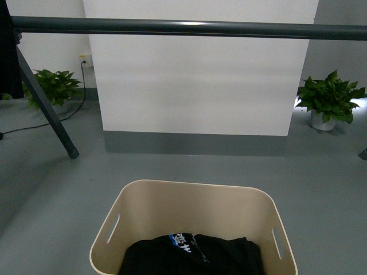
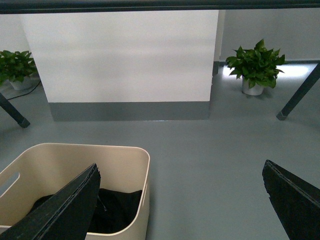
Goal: Move hamper under clothes hanger
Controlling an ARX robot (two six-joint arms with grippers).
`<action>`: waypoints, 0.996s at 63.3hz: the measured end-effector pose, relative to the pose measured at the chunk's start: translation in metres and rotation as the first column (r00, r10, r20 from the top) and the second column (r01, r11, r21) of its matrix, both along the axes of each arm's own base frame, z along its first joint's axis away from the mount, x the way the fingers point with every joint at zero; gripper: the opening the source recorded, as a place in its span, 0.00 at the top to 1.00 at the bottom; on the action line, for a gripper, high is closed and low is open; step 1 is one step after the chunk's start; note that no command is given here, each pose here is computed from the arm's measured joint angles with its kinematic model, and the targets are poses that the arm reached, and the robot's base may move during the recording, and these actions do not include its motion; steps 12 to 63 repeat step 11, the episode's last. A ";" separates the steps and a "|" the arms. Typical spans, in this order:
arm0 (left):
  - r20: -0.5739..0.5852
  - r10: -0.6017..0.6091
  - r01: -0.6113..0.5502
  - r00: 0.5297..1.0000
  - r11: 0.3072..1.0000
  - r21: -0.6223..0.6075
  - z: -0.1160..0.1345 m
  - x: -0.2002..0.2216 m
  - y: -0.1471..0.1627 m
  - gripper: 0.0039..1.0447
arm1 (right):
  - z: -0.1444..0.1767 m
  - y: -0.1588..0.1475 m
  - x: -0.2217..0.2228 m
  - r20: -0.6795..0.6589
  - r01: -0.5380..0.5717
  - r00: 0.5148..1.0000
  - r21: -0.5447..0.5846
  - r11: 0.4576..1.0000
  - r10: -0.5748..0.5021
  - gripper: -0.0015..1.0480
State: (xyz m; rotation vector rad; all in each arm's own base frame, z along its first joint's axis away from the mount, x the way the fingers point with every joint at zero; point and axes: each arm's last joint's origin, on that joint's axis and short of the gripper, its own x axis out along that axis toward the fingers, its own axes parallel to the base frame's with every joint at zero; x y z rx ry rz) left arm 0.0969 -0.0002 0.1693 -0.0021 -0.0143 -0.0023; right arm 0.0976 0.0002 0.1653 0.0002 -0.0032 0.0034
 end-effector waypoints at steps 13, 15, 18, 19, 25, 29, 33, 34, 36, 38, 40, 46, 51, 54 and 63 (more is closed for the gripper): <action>0.000 0.000 0.000 1.000 1.000 0.000 0.000 0.000 0.000 0.06 | 0.000 0.000 0.000 0.000 0.000 1.000 0.000 1.000 0.000 0.08; 0.000 0.000 0.000 1.000 1.000 0.000 0.000 0.000 0.000 0.06 | 0.000 0.000 0.000 0.000 0.000 1.000 0.000 1.000 0.000 0.08; 0.000 0.000 0.000 1.000 1.000 0.000 0.000 0.000 0.000 0.06 | 0.000 0.000 0.000 0.000 0.000 1.000 0.000 1.000 0.000 0.08; 0.000 0.000 0.000 1.000 1.000 0.000 0.000 0.000 0.000 0.06 | 0.000 0.000 0.000 0.000 0.000 1.000 0.000 1.000 0.000 0.08; 0.000 0.000 0.000 1.000 1.000 0.000 0.000 0.000 0.000 0.06 | 0.000 0.000 0.000 0.000 0.000 1.000 0.000 1.000 0.000 0.08; 0.000 0.000 0.000 1.000 1.000 0.000 0.000 0.000 0.000 0.06 | 0.000 0.000 0.000 0.000 0.000 1.000 0.000 1.000 0.000 0.08; 0.000 0.000 0.000 1.000 1.000 0.000 0.000 0.000 0.000 0.06 | 0.000 0.000 0.000 0.000 0.000 1.000 0.000 1.000 0.000 0.08; 0.000 0.000 0.000 1.000 1.000 0.000 0.000 0.000 0.000 0.06 | 0.000 0.000 0.000 0.000 0.000 1.000 0.000 1.000 0.000 0.08; 0.000 0.000 0.000 1.000 1.000 0.000 0.000 0.000 0.000 0.06 | 0.000 0.000 0.000 0.000 0.000 1.000 0.000 1.000 0.000 0.08; 0.000 0.000 0.000 1.000 1.000 0.000 0.000 0.000 0.000 0.06 | 0.000 0.000 0.000 0.000 0.000 1.000 0.000 1.000 0.000 0.08; 0.000 0.000 0.000 1.000 1.000 0.000 0.000 0.000 0.000 0.06 | 0.000 0.000 0.000 0.000 0.000 1.000 0.000 1.000 0.000 0.08; 0.000 0.000 0.000 1.000 1.000 0.000 0.000 0.000 0.000 0.06 | 0.000 0.000 0.000 0.000 0.000 1.000 0.000 1.000 0.000 0.08; 0.000 0.000 0.000 1.000 1.000 0.000 0.000 0.000 0.000 0.06 | 0.000 0.000 0.000 0.000 0.000 1.000 0.000 1.000 0.000 0.08; 0.000 0.000 0.000 1.000 1.000 0.000 0.000 0.000 0.000 0.06 | 0.000 0.000 0.000 0.000 0.000 1.000 0.000 1.000 0.000 0.08; 0.000 0.000 0.000 1.000 1.000 0.000 0.000 0.000 0.000 0.06 | 0.000 0.000 0.000 0.000 0.000 1.000 0.000 1.000 0.000 0.08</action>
